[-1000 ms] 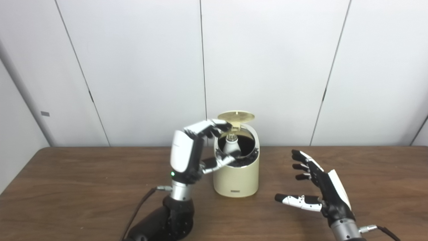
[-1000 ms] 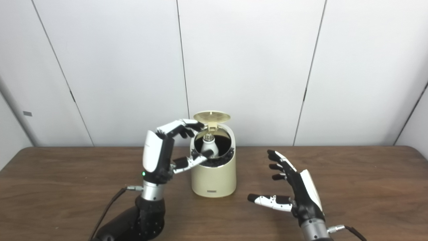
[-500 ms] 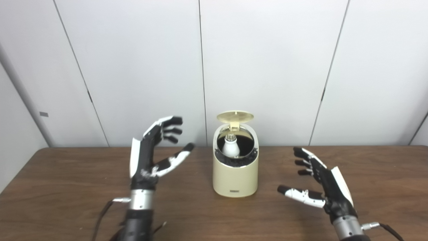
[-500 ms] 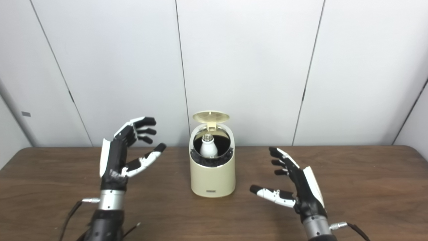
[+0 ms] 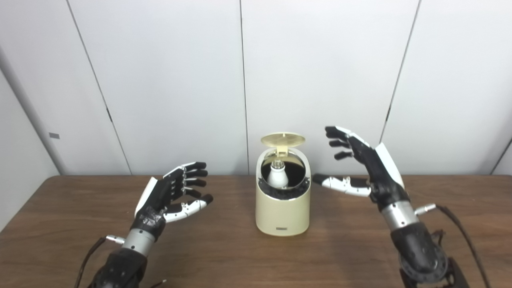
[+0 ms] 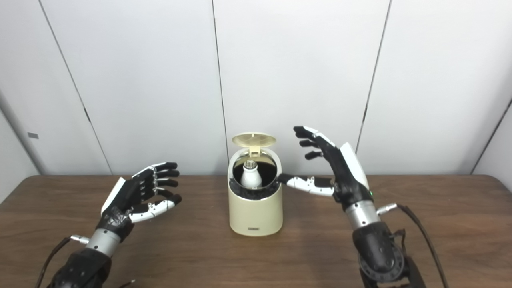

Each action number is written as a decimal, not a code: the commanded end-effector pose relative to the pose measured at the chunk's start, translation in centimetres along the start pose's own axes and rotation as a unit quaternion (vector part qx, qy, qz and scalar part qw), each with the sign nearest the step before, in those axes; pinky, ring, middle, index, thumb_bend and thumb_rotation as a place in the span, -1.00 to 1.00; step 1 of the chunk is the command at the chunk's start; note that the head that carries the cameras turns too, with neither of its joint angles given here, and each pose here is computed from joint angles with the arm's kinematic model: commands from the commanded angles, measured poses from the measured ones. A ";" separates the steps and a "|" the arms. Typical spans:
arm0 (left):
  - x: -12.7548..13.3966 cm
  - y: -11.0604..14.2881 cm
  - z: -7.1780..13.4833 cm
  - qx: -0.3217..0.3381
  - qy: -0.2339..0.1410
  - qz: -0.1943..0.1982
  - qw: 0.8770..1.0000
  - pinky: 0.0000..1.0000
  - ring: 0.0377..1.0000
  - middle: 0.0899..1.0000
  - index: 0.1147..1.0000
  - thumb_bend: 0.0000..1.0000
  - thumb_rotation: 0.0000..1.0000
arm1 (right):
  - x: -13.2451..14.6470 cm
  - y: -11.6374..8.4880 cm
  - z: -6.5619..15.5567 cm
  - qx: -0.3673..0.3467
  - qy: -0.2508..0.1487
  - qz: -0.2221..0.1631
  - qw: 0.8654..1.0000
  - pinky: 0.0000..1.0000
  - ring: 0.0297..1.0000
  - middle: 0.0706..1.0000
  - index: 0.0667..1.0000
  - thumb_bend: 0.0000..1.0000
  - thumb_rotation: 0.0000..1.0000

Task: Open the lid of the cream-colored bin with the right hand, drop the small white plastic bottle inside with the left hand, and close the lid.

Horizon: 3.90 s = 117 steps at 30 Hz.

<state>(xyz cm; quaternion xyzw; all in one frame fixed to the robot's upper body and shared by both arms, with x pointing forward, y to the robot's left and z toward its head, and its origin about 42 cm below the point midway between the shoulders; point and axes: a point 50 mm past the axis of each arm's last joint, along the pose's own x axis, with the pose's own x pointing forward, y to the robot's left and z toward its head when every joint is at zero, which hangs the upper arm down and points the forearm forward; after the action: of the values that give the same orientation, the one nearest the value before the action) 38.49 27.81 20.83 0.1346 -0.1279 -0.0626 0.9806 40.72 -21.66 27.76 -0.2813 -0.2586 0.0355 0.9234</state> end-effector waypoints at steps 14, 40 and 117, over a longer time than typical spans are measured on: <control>-0.1 -1.0 -1.5 0.013 0.002 0.006 1.000 0.23 0.39 0.46 0.50 0.17 -1.00 | 6.6 -1.7 5.8 -0.111 -0.084 0.096 0.986 0.63 0.77 0.76 0.72 0.21 0.53; 0.3 -2.5 -0.8 0.013 -0.021 0.000 1.000 0.24 0.37 0.46 0.54 0.18 -1.00 | 6.1 -1.0 6.1 -0.162 -0.098 0.125 0.974 0.65 0.85 0.57 0.45 0.26 0.52; 0.0 -3.0 -0.3 0.011 -0.016 0.045 0.999 0.19 0.35 0.45 0.51 0.23 -1.00 | 1.9 2.8 2.6 -0.368 -0.143 0.295 0.870 0.83 0.76 0.40 0.41 0.38 0.20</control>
<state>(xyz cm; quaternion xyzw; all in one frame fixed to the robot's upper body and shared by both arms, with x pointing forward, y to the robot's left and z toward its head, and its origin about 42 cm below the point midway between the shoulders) 37.89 24.93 17.51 0.1339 -0.1087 -0.0242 0.9847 41.07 -17.53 28.98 -0.6325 -0.3087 0.2314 0.6717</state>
